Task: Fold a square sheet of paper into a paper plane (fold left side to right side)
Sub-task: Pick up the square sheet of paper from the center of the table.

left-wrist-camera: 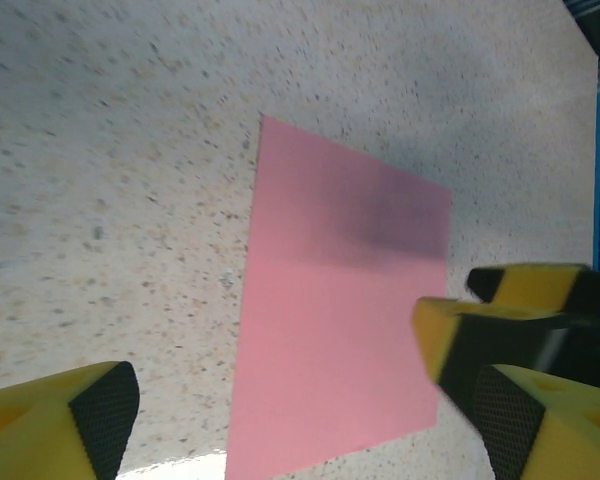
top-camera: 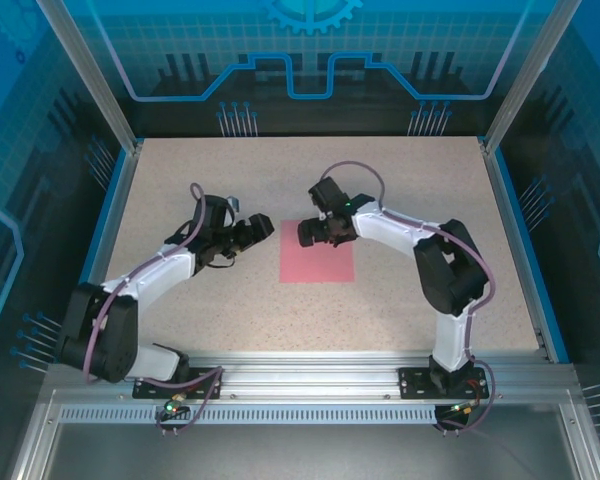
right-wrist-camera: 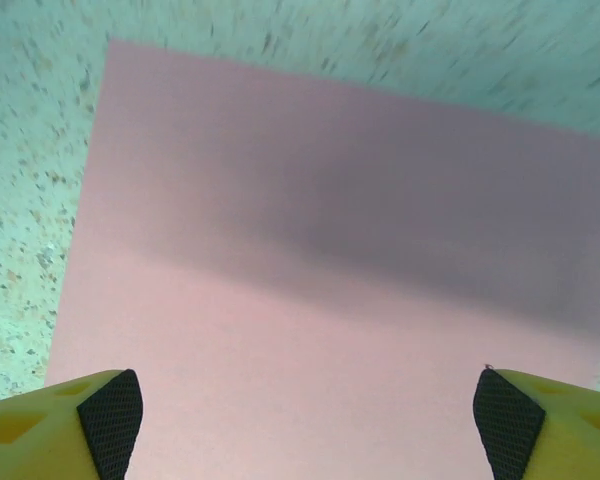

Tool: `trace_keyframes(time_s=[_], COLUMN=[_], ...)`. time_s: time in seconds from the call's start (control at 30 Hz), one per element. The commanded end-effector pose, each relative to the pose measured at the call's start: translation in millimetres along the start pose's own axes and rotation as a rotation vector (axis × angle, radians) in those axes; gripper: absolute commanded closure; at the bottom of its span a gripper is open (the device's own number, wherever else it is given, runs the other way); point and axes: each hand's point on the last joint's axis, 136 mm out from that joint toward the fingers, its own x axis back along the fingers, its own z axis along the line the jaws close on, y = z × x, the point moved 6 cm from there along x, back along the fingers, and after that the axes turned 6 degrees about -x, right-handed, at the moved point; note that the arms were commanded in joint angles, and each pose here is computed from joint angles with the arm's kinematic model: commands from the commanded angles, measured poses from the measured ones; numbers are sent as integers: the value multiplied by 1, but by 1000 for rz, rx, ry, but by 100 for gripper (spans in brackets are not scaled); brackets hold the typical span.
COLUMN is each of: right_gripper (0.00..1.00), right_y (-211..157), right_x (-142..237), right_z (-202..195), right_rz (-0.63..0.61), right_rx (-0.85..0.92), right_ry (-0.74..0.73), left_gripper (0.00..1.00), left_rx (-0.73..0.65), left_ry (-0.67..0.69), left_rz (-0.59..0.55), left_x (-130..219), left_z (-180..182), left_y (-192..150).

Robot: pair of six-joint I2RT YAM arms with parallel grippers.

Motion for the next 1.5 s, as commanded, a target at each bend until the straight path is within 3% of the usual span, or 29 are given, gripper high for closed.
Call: trace_keyframes(time_s=[0.0, 0.27, 0.67, 0.83, 1.07, 1.47], right_gripper=[10, 8, 5, 5, 8, 12], right_y=[8, 24, 24, 15, 1, -14], right_x=[6, -13, -44, -49, -50, -39], right_z=[-22, -44, -55, -52, -45, -29], right_rz=[-11, 4, 79, 116, 162, 185], right_rx=[14, 6, -23, -37, -41, -6], right_ry=[-14, -21, -55, -26, 10, 23], left_gripper=[12, 17, 21, 20, 28, 29], left_rx=[-15, 0, 20, 29, 48, 43], left_ry=[-113, -111, -36, -5, 34, 55], left_rz=[104, 245, 415, 435, 465, 454], left_x=[-16, -58, -91, -96, -103, -103], left_z=[-25, -34, -26, -21, -12, -9], left_y=[-5, -24, -49, -53, -59, -58])
